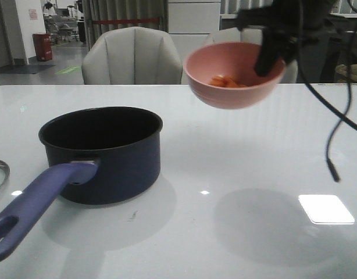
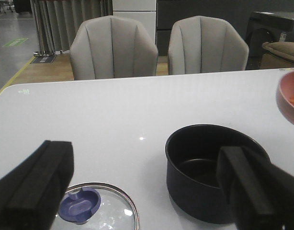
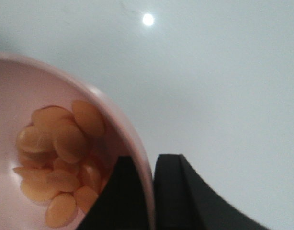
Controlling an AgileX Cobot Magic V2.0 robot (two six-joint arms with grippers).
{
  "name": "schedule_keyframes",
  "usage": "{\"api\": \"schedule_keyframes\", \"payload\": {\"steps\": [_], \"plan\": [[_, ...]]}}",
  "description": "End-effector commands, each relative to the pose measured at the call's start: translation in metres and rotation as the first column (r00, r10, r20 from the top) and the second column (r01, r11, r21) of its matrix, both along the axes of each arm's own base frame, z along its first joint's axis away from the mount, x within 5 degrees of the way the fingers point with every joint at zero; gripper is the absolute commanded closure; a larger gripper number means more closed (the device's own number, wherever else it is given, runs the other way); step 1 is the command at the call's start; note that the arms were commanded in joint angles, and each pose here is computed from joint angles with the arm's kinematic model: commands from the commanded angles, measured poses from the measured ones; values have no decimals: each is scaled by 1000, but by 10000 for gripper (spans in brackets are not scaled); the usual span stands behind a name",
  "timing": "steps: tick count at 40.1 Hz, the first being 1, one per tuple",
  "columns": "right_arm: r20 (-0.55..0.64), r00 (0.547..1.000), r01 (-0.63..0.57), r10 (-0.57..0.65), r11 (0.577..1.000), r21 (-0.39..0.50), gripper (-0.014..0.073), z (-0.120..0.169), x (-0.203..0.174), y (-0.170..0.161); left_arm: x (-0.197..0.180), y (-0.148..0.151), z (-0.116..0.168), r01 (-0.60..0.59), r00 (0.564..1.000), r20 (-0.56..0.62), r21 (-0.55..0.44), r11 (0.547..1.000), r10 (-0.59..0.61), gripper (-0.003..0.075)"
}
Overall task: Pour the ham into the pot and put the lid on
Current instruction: 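Carry the bowl over the pot and tilt it to pour the slices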
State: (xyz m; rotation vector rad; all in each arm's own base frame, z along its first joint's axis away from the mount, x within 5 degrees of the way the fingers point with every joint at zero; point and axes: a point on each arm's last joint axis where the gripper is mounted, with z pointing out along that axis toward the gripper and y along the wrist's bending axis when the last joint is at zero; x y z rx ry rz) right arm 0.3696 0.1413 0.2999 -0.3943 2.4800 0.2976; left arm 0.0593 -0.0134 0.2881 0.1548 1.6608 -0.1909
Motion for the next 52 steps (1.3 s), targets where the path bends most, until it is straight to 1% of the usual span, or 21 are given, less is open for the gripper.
{"api": "schedule_keyframes", "payload": {"steps": [1, 5, 9, 13, 17, 20, 22, 24, 25, 27, 28, 29, 32, 35, 37, 38, 41, 45, 47, 48, 52], "plan": [[213, 976, -64, 48, 995, 70, 468, 44, -8, 24, 0, 0, 15, 6, 996, 87, -27, 1000, -4, 83], [329, 941, -121, 78, 986, 112, 468, 50, -13, 50, 0, 0, 15, 6, 996, 87, -27, 1000, -4, 83], [432, 898, -159, 79, 976, 152, 468, 52, -17, 68, 0, 0, 15, 6, 996, 87, -27, 1000, -4, 83], [535, 842, -193, 68, 964, 182, 468, 49, -20, 83, 0, 0, 15, 6, 996, 87, -27, 1000, -4, 83], [643, 763, -237, 72, 956, 174, 468, 39, -25, 94, 0, 0, 15, 6, 996, 87, -27, 1000, -4, 83], [722, 687, -276, 85, 949, 151, 468, 31, -29, 100, 0, 0, 15, 6, 996, 87, -27, 1000, -4, 83], [772, 628, -305, 93, 943, 135, 468, 23, -32, 103, 0, 0, 15, 6, 996, 87, -27, 1000, -4, 83], [829, 553, -334, 82, 934, 130, 468, 19, -34, 104, 0, 0, 15, 6, 996, 87, -27, 1000, -4, 83], [839, 538, -342, 86, 932, 124, 468, 15, -35, 104, 0, 0, 15, 6, 996, 87, -27, 1000, -4, 83], [888, 454, -370, 67, 921, 120, 468, 12, -38, 104, 0, 0, 15, 6, 996, 87, -27, 1000, -4, 83], [903, 424, -379, 69, 919, 108, 468, 8, -39, 104, 0, 0, 15, 6, 996, 87, -27, 1000, -4, 83], [928, 367, -391, 70, 917, 85, 468, 8, -41, 104, 0, 0, 15, 6, 996, 87, -27, 1000, -4, 83], [968, 227, -404, 103, 915, -3, 468, 3, -45, 106, 0, 0, 15, 6, 996, 87, -27, 1000, -4, 83], [985, 120, -385, 124, 920, -69, 468, 0, -47, 106, 0, 0, 15, 6, 996, 87, -27, 1000, -4, 83], [987, 63, -362, 145, 925, -113, 468, -1, -47, 107, 0, 0, 15, 6, 996, 87, -27, 1000, -4, 83], [986, 46, -351, 160, 927, -134, 468, -2, -46, 107, 0, 0, 15, 6, 996, 87, -27, 1000, -4, 83], [981, -26, -310, 194, 931, -192, 468, -5, -46, 108, 0, 0, 15, 6, 996, 87, -27, 1000, -4, 83], [959, -132, -244, 251, 930, -277, 468, -7, -49, 112, 0, 0, 15, 6, 996, 87, -27, 1000, -4, 83], [947, -180, -220, 266, 927, -303, 468, -7, -50, 114, 0, 0, 15, 6, 996, 87, -27, 1000, -4, 83], [943, -191, -211, 272, 927, -310, 468, -8, -51, 114, 0, 0, 15, 6, 996, 87, -27, 1000, -4, 83], [929, -273, -180, 252, 935, -307, 468, -8, -54, 115, 0, 0, 15, 6, 996, 87, -27, 1000, -4, 83]]}}
